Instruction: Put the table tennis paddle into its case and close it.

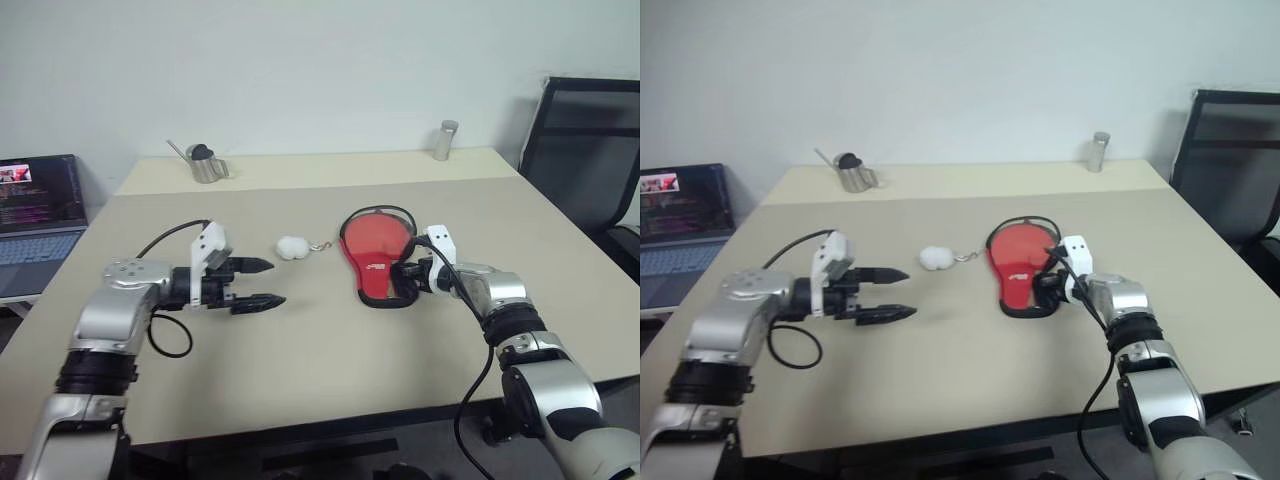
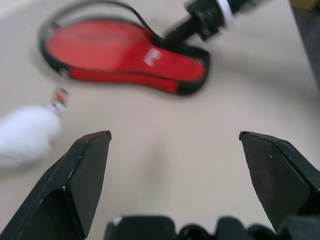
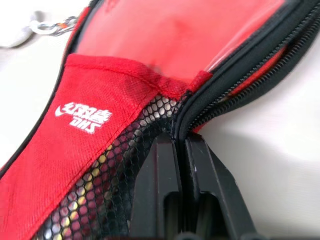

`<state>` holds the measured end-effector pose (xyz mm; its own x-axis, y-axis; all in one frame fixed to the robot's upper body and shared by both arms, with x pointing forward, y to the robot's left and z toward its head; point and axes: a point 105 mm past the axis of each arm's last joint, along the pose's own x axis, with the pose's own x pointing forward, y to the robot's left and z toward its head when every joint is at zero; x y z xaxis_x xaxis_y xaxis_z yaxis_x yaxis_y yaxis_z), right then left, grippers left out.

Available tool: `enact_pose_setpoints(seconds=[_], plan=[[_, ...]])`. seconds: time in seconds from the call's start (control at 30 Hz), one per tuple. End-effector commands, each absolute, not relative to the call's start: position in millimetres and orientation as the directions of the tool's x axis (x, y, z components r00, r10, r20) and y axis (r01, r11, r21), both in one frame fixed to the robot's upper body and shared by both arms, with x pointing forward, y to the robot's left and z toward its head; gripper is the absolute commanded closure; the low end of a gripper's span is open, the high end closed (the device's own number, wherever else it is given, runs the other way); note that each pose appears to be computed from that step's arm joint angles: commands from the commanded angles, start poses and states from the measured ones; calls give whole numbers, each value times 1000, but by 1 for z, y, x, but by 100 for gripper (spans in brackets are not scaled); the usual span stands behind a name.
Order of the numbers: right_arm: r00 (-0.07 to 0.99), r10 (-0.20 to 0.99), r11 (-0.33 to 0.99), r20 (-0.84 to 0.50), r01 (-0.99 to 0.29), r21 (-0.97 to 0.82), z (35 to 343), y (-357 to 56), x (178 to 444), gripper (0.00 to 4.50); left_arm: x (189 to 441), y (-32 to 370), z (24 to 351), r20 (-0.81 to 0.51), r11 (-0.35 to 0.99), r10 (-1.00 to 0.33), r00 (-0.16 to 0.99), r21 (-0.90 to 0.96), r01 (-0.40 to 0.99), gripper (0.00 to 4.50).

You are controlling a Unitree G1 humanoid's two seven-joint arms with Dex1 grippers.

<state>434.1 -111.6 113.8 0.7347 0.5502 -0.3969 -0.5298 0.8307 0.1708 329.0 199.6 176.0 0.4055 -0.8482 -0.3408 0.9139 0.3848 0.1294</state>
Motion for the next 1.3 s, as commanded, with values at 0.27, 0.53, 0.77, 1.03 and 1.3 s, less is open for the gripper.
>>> enact_pose_setpoints(seconds=[0.27, 0.53, 0.77, 1.03, 1.3], plan=[[616, 707, 700, -348, -678, 223, 123, -45, 398, 448, 302, 196, 182, -349, 321, -871, 346, 129, 938, 0], [655, 656, 753, -375, -599, 271, 116, -52, 368, 448, 285, 198, 176, -376, 305, -871, 317, 92, 948, 0], [685, 597, 802, -417, -497, 332, 115, -75, 330, 448, 279, 196, 176, -381, 282, -877, 291, 82, 956, 0], [614, 656, 755, -440, -543, 368, 112, -59, 293, 448, 275, 201, 177, -412, 261, -870, 271, 82, 962, 0], [559, 698, 714, -447, -587, 380, 107, -44, 275, 448, 267, 197, 177, -419, 228, -878, 233, 62, 972, 0]])
